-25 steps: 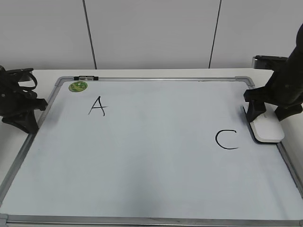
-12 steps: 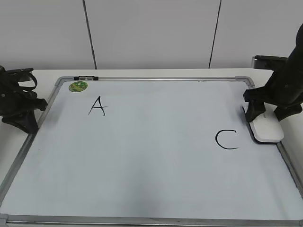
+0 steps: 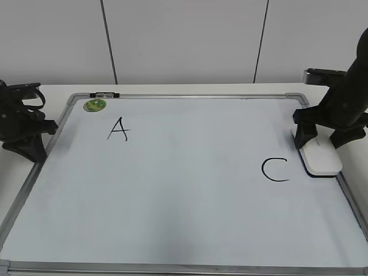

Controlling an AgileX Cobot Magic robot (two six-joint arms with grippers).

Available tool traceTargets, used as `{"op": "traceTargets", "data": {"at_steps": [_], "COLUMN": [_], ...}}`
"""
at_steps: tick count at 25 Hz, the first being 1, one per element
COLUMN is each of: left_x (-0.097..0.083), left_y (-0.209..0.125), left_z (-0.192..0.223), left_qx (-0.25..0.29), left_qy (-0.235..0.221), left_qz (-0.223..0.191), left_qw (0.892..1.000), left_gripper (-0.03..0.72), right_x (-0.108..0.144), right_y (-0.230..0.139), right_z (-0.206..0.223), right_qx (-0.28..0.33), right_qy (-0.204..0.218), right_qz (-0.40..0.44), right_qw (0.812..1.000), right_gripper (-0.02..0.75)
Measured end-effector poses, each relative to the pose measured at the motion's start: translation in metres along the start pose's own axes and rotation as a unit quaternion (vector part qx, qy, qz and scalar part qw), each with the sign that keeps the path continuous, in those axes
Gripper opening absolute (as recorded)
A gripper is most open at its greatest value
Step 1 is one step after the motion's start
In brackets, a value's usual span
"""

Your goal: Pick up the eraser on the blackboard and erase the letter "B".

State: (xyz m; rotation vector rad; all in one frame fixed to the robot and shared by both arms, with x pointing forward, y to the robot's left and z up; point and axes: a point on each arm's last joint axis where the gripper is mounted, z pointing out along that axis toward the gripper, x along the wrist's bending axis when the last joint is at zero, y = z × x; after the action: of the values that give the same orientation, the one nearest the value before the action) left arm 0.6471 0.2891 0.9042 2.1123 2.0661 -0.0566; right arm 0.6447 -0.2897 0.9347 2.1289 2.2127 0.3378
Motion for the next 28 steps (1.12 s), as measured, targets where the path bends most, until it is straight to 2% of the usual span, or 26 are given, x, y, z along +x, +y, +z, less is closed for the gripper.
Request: {"op": "traceTargets", "data": {"at_steps": [8,12,15,20,22,28], "left_x": [0.000,0.000,-0.001,-0.007,-0.010,-0.019], "left_y": [0.000,0.001,0.005,0.027,0.035,0.050], "left_z": [0.000,0.000,-0.006,-0.038,-0.056,-0.101], "left_qx": [0.000,-0.001,-0.003,-0.021,-0.022,-0.048], "left_qy": [0.000,0.000,-0.002,-0.007,-0.009,-0.015], "left_qz": [0.000,0.001,0.004,0.008,0.012,-0.001], "left_qw": [1.000,1.000,1.000,1.000,1.000,0.999], "left_gripper": [0.036,0.064,0.152,0.429,0.497,0.540], "right_x": [0.001,0.003,0.006,0.010,0.011,0.015], "right_y": [0.018,0.023,0.022,0.019,0.016,0.002], "right_z": [-0.032,-0.061,-0.086,-0.112,-0.121,-0.151], "right_qx": [0.014,-0.004,-0.026,-0.053,-0.053,-0.054], "right_qy": [-0.014,-0.020,-0.021,-0.022,-0.022,-0.021], "right_qz": [-0.025,-0.032,-0.034,-0.037,-0.037,-0.041], "right_qw": [1.000,0.999,0.999,0.998,0.998,0.997], "right_gripper": [0.633,0.622,0.607,0.596,0.596,0.595]}}
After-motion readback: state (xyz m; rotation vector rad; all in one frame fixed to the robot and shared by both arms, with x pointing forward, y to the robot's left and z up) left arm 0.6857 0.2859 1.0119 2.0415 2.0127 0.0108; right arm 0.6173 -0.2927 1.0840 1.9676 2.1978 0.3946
